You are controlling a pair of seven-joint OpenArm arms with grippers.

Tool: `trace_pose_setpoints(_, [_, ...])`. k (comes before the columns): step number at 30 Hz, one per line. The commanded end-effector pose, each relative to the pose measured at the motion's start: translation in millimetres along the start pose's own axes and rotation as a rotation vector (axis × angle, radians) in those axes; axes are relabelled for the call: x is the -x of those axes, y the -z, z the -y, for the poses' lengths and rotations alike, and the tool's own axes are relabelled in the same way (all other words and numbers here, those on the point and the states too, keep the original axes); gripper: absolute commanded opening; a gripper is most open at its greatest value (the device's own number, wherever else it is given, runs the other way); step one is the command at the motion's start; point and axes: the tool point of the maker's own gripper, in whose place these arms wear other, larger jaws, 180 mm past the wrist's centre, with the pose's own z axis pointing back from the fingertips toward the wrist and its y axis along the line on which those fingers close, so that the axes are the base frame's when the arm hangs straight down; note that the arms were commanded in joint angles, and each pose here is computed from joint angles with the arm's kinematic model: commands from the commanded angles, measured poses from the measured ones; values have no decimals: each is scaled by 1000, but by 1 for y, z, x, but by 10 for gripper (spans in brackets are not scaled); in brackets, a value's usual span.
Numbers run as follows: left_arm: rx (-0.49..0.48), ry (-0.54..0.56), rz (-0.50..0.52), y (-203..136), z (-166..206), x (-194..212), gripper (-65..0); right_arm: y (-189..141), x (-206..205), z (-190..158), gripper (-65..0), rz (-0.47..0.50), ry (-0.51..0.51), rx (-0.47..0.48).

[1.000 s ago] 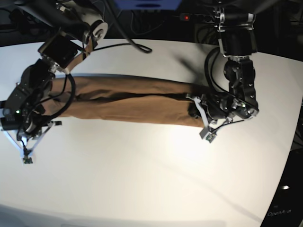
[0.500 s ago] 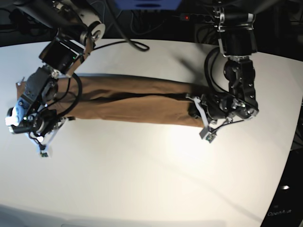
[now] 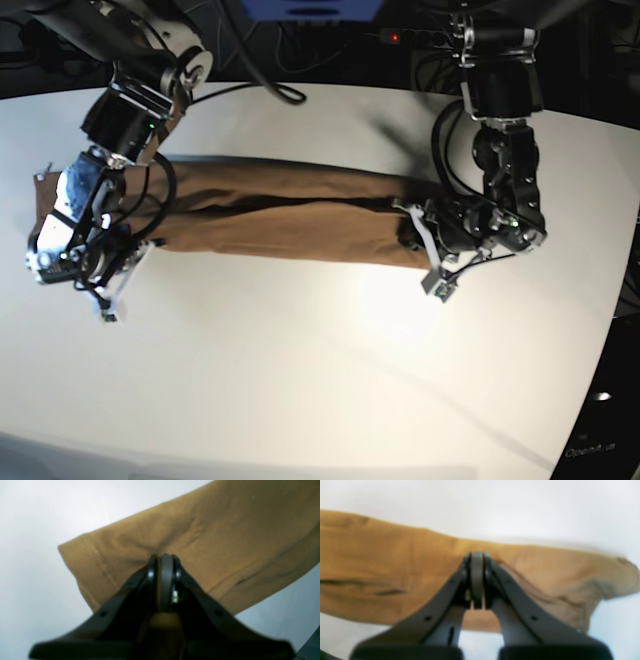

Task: Fold the T-shirt properly
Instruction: 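Rotate the right gripper at the strip end and press it onto the table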

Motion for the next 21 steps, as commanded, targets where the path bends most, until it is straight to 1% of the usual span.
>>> trace_pose_setpoints(1, [-40, 13, -159, 2, -5, 35, -624, -9, -19, 4, -643, 57, -4, 13])
trace_pose_setpoints(7, [-40, 13, -159, 2, -5, 35, -624, -9, -16, 5, -643, 45, -6, 20])
trace_pose_setpoints(9, [-40, 13, -157, 2, -5, 35, -624, -9, -11, 12, -643, 33, -7, 34])
trace_pose_setpoints(15, [-40, 13, -154, 2, -5, 34, -624, -1, 21, 16, -643, -31, -8, 41])
trace_pose_setpoints(21, [-42, 14, -149, 2, -6, 31, -624, 8, 55, 13, -644, -101, -7, 33])
